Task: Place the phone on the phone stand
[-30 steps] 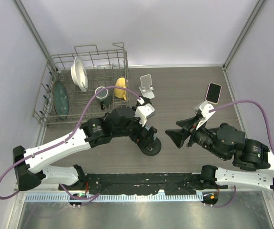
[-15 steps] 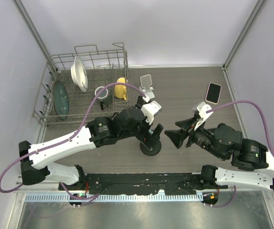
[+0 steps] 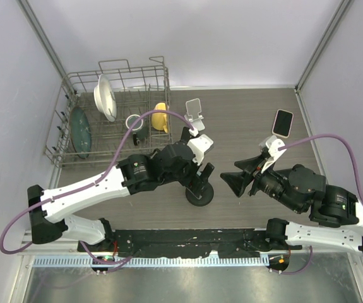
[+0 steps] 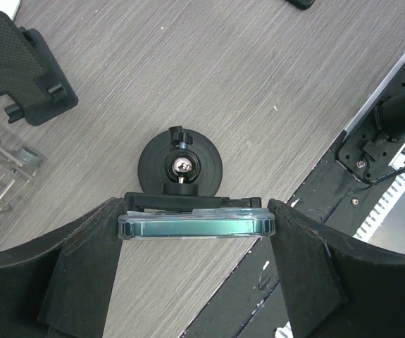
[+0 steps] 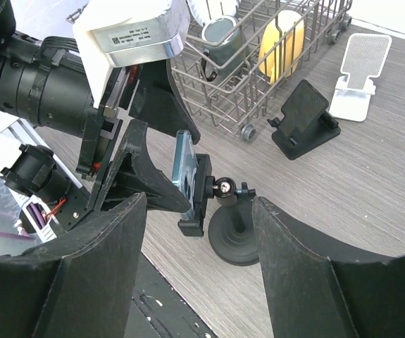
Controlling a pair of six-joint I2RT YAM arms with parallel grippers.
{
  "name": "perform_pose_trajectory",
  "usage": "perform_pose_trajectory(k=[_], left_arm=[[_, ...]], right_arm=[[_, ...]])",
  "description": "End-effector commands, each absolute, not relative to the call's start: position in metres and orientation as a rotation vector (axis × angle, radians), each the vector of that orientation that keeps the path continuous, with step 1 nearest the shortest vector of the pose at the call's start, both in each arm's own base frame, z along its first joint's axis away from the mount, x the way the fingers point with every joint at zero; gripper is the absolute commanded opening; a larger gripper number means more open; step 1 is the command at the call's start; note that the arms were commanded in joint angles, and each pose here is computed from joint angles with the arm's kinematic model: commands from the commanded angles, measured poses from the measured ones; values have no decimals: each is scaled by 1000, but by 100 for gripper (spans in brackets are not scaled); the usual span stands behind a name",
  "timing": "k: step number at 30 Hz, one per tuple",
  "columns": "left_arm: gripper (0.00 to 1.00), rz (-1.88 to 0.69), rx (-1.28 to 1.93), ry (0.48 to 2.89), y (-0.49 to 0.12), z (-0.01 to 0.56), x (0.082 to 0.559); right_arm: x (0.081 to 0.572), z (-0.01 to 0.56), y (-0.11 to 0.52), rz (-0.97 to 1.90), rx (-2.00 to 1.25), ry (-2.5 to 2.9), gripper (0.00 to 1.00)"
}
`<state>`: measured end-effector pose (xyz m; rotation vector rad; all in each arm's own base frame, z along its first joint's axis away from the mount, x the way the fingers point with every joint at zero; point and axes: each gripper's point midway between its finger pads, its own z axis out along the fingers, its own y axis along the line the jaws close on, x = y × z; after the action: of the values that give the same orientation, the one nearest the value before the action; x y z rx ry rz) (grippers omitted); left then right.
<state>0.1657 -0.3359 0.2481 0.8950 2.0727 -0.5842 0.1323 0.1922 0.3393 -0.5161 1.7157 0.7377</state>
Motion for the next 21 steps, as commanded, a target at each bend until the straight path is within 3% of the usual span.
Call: perform_pose_trajectory(k=[1,5,8,11,12,15,21], left_arm=[[82,-605,901,2053,-345,258,167],[82,-607,907,2065,-346,259,165],[68,-597,892,2067,-344,259,167],[44,-564,882,2074,-341,262,170],[29,-539,882,2089,-339,260,172],[0,-449,815,2113,-324,262,180],[0,-184,577,2101,-265,275,203]], right_arm=[[133,351,190,767,-476,1690,67],[131,351,190,772,-484,1689,67],[132,350,189,768,-481,1686,67],[131,353,188,780,-476,1682,67],[130,355,188,784,-475,1679,67],[130,354,188,785,-480,1677,67],[131,354,186,778,-473,1672,67]])
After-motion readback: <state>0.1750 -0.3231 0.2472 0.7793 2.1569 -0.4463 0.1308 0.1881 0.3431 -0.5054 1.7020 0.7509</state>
